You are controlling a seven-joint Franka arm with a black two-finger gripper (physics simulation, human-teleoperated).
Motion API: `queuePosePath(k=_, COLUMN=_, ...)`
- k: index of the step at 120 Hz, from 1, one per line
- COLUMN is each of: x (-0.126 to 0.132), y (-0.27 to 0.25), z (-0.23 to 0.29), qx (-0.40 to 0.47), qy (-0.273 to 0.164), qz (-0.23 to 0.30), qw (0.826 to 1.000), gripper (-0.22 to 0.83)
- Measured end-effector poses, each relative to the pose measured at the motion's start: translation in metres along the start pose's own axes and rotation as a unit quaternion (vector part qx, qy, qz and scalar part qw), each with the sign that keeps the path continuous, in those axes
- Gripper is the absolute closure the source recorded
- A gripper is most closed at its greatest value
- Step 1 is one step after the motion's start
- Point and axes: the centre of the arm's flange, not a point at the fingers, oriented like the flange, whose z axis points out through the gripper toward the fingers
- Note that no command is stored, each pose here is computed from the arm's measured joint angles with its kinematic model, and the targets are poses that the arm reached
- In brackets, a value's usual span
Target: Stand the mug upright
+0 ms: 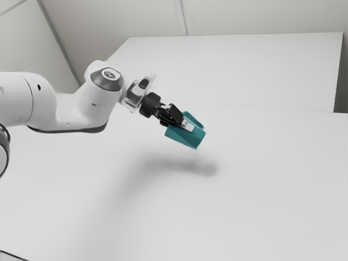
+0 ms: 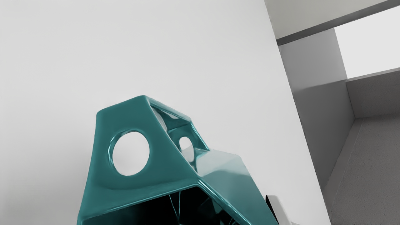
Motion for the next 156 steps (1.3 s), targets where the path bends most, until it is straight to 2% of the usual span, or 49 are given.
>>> queuePosePath(k=16, x=-0.033, y=0.044, z=-0.054, qx=0.082, qy=-0.03, qz=0.05, qw=0.995, gripper=0.77)
queuePosePath(k=34, x=-0.073, y=0.054, z=-0.083, qx=0.193, qy=-0.093, qz=0.075, qw=0.974, gripper=0.78)
queuePosePath(k=50, x=-0.083, y=0.04, z=-0.097, qx=0.28, qy=-0.142, qz=0.084, qw=0.946, gripper=0.78)
queuePosePath(k=73, x=-0.085, y=0.011, z=-0.1, qx=0.357, qy=-0.182, qz=0.083, qw=0.912, gripper=0.79)
queuePosePath(k=116, x=-0.076, y=-0.032, z=-0.067, qx=0.413, qy=-0.192, qz=0.095, qw=0.885, gripper=0.79)
queuePosePath(k=156, x=-0.092, y=-0.044, z=-0.05, qx=0.434, qy=-0.186, qz=0.101, qw=0.876, gripper=0.79)
